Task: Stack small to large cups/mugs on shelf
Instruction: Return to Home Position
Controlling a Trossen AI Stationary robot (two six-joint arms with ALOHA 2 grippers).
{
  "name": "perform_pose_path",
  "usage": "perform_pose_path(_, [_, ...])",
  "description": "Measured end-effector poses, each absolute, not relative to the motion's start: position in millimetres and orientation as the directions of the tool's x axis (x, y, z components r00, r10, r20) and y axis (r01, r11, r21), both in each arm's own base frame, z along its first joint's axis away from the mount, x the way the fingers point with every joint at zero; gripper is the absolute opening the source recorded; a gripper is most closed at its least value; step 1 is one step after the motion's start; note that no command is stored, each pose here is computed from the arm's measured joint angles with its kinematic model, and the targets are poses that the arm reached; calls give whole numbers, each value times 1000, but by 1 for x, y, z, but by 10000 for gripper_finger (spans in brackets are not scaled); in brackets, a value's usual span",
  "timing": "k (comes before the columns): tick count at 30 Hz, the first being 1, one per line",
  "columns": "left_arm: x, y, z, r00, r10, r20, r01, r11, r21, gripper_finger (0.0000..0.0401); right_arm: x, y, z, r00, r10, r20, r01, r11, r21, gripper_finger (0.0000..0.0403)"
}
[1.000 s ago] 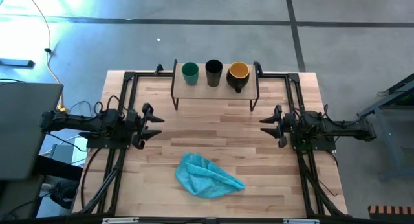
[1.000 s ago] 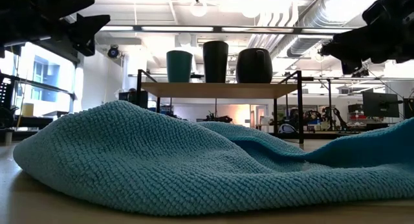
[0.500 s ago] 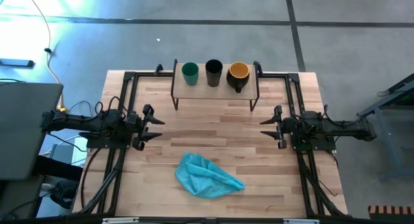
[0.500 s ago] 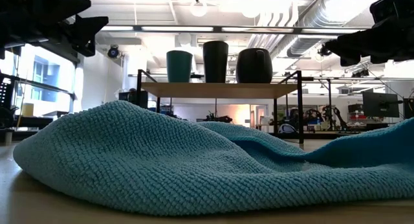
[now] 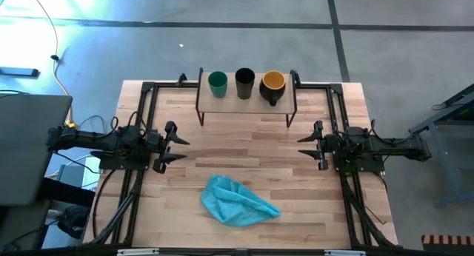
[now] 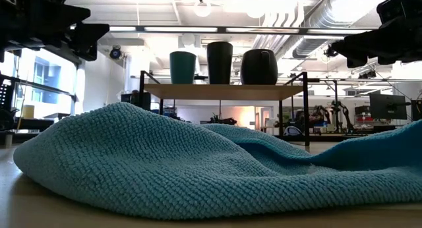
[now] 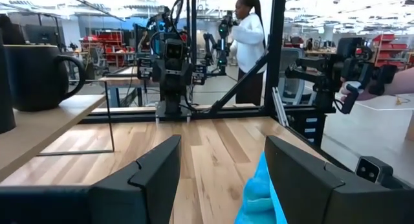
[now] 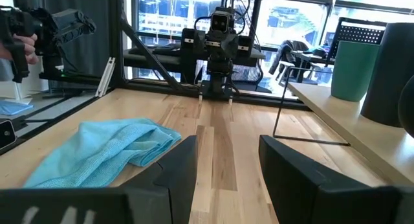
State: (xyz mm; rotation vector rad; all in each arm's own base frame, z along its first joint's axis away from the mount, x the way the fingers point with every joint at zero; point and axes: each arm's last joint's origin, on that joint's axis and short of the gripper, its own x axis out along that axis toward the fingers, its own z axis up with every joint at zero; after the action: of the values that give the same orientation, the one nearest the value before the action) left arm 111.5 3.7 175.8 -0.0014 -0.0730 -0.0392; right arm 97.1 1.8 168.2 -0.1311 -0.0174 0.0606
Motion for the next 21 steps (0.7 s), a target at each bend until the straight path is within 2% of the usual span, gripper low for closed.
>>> perform_pose_path(12, [112,4,169,999,-39,4,39,999,15,211,97,2,168,998,62,13,-59,990,-131,158])
perform_pose_path(21, [108,5,181,992,3,128,-17,994,106,211,97,2,168,998,62,13,-62,998,23,158])
